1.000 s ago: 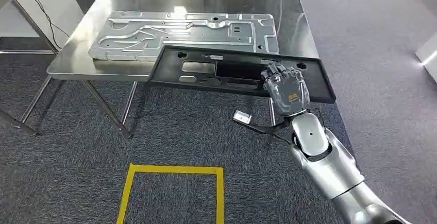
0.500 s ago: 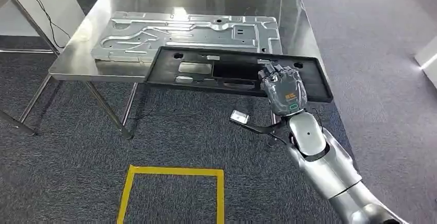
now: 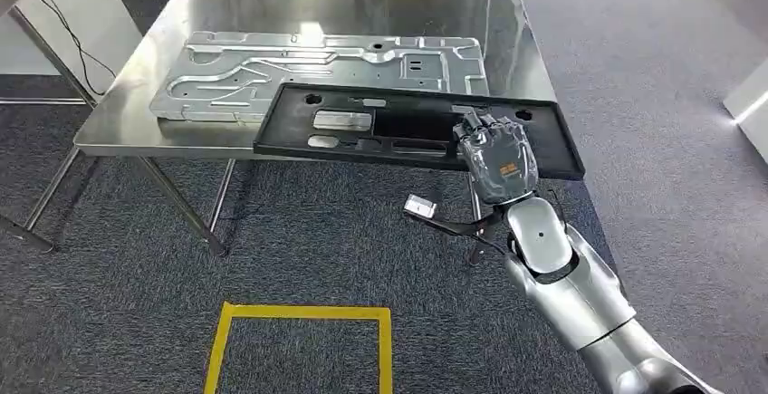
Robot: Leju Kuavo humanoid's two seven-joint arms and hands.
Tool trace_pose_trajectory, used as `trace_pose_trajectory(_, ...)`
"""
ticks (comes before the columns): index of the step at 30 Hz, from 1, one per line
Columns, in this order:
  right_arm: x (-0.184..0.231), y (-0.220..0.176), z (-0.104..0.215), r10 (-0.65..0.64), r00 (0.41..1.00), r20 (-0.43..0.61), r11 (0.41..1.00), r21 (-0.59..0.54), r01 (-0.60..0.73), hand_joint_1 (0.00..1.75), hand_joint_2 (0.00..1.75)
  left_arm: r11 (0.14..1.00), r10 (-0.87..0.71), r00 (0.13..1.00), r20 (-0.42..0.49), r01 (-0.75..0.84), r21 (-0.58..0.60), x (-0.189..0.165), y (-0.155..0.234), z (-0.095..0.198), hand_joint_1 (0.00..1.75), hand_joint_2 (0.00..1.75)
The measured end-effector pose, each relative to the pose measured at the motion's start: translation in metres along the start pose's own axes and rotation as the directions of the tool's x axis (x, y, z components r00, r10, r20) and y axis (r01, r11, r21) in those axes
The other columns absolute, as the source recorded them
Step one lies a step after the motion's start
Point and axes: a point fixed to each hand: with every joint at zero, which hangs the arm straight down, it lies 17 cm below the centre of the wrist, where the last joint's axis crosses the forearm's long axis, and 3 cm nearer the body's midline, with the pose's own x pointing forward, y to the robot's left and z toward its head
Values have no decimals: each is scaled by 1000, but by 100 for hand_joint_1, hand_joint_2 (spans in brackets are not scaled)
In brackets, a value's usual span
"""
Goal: Take the parts from the cabinet and place them on the table.
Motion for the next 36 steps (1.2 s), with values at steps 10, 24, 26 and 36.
trace_pose_trajectory(10, 1, 5, 2, 1, 1000, 3, 1000, 18, -1, 175, 175, 1000, 3, 1000, -2, -3, -3, -2, -1, 0, 0, 175)
trace_pose_trajectory(24, 2, 5, 2, -6, 1000, 0, 1000, 21, 6, 175, 175, 1000, 12, 1000, -2, -12, -10, -2, -5, 0, 0, 175)
trace_pose_trajectory(26, 4, 6, 3, -9, 1000, 0, 1000, 25, 9, 175, 175, 1000, 14, 1000, -7, -14, -8, -5, -4, 1, 0, 175)
trace_pose_trajectory(36, 4, 4, 3, -13, 1000, -1, 1000, 23, 13, 175, 175, 1000, 17, 1000, -9, -17, -13, -7, -6, 1, 0, 175)
